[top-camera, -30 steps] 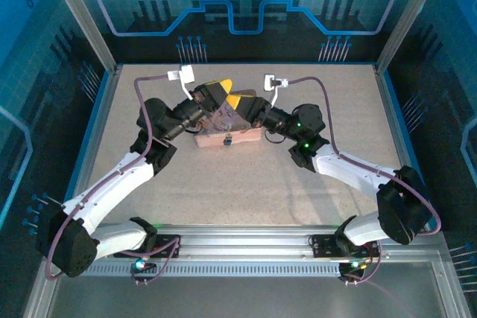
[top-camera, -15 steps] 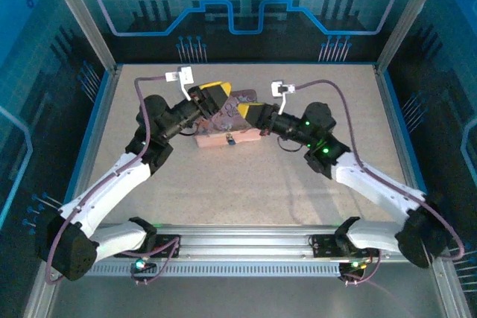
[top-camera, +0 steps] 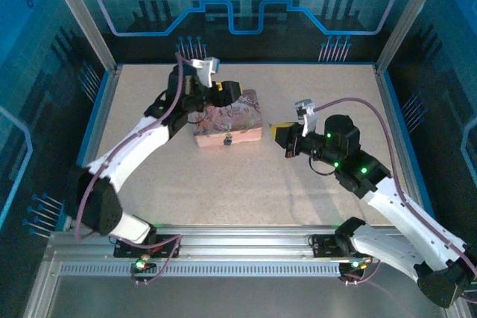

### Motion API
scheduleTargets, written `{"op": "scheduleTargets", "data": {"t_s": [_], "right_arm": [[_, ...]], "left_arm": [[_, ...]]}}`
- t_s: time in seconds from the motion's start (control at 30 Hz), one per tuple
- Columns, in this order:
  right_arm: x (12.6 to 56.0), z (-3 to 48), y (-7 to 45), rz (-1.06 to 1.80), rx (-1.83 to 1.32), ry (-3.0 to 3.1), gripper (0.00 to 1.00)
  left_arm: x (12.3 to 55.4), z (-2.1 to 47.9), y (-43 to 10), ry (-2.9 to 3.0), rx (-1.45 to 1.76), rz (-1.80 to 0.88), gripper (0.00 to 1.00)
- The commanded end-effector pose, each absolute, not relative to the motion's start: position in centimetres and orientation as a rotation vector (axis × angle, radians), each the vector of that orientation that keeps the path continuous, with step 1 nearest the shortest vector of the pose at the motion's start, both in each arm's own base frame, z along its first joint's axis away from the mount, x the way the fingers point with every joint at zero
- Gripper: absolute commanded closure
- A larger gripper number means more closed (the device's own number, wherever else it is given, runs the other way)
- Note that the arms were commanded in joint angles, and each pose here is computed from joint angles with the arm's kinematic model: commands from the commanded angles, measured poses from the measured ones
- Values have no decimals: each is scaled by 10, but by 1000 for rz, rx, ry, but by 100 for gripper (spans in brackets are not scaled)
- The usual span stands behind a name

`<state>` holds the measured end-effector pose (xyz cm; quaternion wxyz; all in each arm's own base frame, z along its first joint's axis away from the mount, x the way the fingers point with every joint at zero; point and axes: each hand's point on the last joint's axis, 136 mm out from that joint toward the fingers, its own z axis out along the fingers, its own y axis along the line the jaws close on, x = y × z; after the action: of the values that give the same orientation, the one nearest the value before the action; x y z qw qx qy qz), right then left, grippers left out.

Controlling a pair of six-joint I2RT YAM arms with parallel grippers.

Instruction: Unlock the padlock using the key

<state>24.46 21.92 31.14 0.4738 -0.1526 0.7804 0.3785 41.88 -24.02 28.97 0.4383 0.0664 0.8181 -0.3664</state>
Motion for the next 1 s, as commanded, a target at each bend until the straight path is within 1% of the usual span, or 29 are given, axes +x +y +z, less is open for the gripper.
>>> {"op": "scheduleTargets", "data": {"t_s": [0.0, 0.17, 0.33, 0.63, 0.97], "right_arm": [[244, 291, 196, 777, -347, 2005, 100], [246, 283, 171, 651, -249, 2069, 100], [245, 275, 154, 564, -202, 2139, 100], [245, 263, 144, 531, -151, 2181, 100], [244, 256, 132, 501, -98, 2218, 100]], "left_arm": [[430, 245, -252, 2210, 303, -782, 33], [456, 198, -268, 2412, 329, -628, 33], [467, 165, -287, 2507, 384, -509, 32], [462, 133, -309, 2586, 452, -493, 32], [435, 109, -321, 2639, 526, -474, 31]]}}
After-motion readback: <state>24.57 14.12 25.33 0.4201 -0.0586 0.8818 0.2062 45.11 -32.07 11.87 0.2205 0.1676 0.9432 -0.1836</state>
